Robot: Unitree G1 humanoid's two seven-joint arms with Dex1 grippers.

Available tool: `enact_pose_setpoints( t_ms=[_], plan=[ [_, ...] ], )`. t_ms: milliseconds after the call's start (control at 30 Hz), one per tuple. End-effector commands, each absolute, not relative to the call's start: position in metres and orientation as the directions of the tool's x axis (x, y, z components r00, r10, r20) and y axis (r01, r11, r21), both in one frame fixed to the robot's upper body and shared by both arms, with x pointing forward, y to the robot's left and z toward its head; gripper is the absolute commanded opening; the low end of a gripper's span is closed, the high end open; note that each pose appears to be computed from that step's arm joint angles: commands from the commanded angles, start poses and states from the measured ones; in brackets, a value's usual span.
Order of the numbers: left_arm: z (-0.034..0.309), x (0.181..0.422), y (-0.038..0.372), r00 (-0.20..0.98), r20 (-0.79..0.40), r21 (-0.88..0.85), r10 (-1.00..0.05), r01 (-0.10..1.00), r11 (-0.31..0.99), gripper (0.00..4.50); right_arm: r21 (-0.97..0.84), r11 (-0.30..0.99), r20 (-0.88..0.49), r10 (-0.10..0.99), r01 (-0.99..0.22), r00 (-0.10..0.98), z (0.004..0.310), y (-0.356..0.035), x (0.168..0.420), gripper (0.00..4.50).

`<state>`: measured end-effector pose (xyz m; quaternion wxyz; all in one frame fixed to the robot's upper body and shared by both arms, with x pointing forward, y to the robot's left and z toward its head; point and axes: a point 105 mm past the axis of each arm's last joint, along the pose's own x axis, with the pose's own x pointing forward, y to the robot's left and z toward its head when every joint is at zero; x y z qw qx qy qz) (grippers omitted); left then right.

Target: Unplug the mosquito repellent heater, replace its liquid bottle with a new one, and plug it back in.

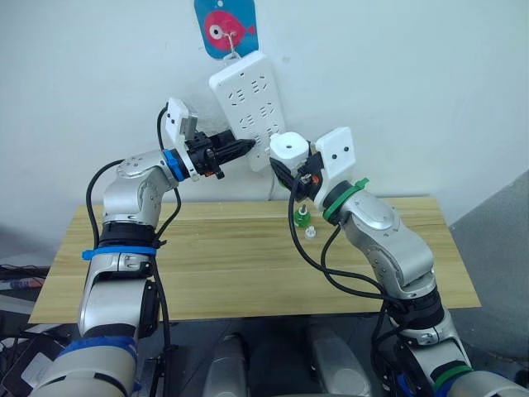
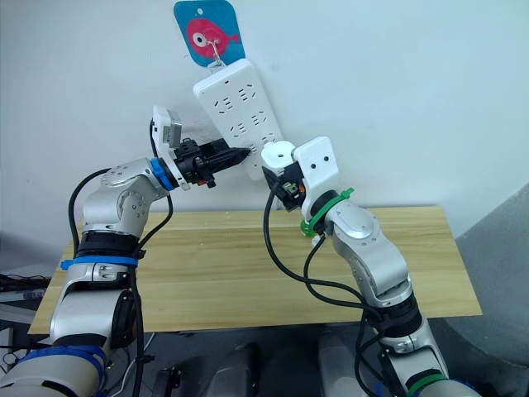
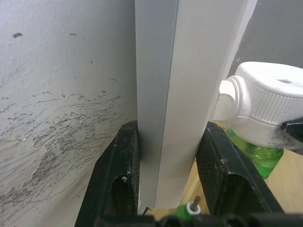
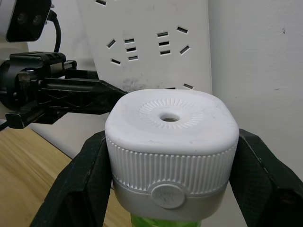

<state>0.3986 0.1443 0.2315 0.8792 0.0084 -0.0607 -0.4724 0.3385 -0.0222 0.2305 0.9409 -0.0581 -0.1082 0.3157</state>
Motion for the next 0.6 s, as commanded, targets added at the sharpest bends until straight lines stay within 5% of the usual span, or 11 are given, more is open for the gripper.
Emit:
enact_pose_setpoints(
  t_ms=[33,600],
  plan=[
    [0.242,0.401,0.155,0.589,0.127,0.1,-0.798,0.793,0.601,1.35,-0.202,0.795,0.25,0.607,-0.573,0.754,0.254,-0.024,0.336,3.02],
    [0.244,0.397,0.157,0.584,0.118,0.103,-0.803,0.797,0.594,1.35,-0.229,0.778,0.181,0.625,-0.585,0.76,0.253,-0.008,0.352,3.02]
  ],
)
